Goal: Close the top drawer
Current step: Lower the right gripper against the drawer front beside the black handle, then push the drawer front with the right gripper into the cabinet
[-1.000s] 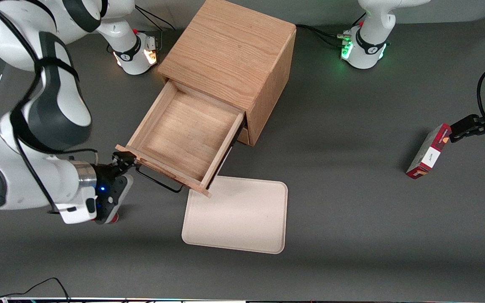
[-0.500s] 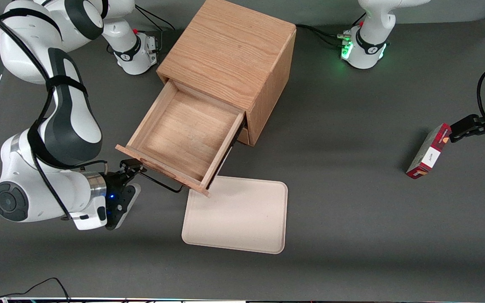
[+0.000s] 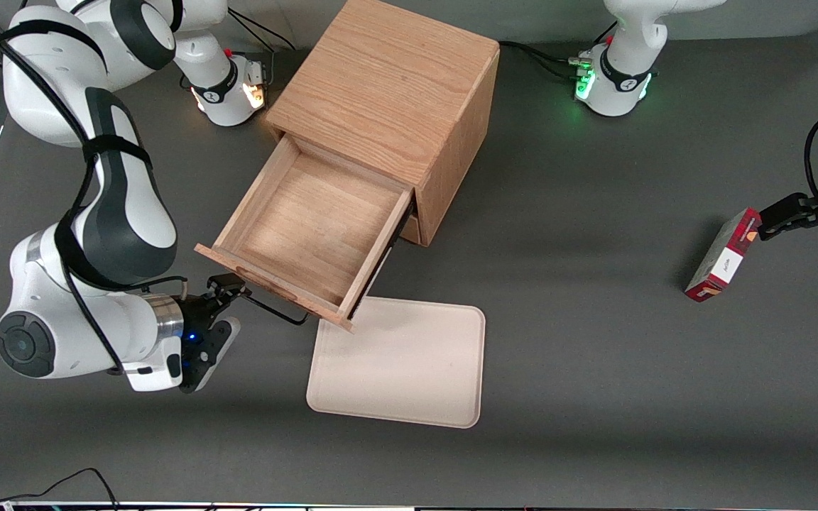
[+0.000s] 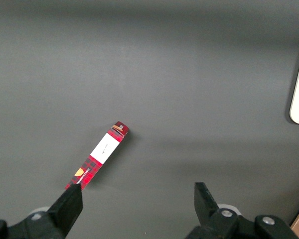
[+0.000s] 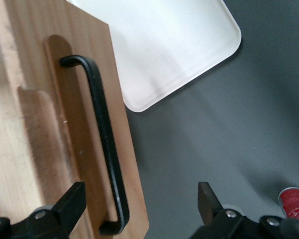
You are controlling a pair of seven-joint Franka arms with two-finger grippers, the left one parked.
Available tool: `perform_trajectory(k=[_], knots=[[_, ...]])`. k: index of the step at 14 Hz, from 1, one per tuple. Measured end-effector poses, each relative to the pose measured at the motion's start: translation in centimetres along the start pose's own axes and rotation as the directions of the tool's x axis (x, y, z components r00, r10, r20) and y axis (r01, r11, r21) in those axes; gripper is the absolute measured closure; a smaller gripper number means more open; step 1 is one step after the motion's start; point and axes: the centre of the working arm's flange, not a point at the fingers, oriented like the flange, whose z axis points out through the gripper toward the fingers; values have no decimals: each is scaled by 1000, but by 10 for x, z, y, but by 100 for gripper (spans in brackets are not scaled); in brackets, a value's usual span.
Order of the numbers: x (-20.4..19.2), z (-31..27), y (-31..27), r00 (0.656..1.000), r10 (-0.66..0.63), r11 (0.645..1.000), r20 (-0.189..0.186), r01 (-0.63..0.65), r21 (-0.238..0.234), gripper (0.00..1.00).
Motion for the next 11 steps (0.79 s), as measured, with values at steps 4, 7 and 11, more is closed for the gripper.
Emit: perform_trajectory(k=[4,7,11], knots=[[6,12,4,1000,26,1000,-1,-26,5,0],[9,19,3,999,42,999,5,-42,15,0],[12,26,0,998,60,998,16,-60,25,0]])
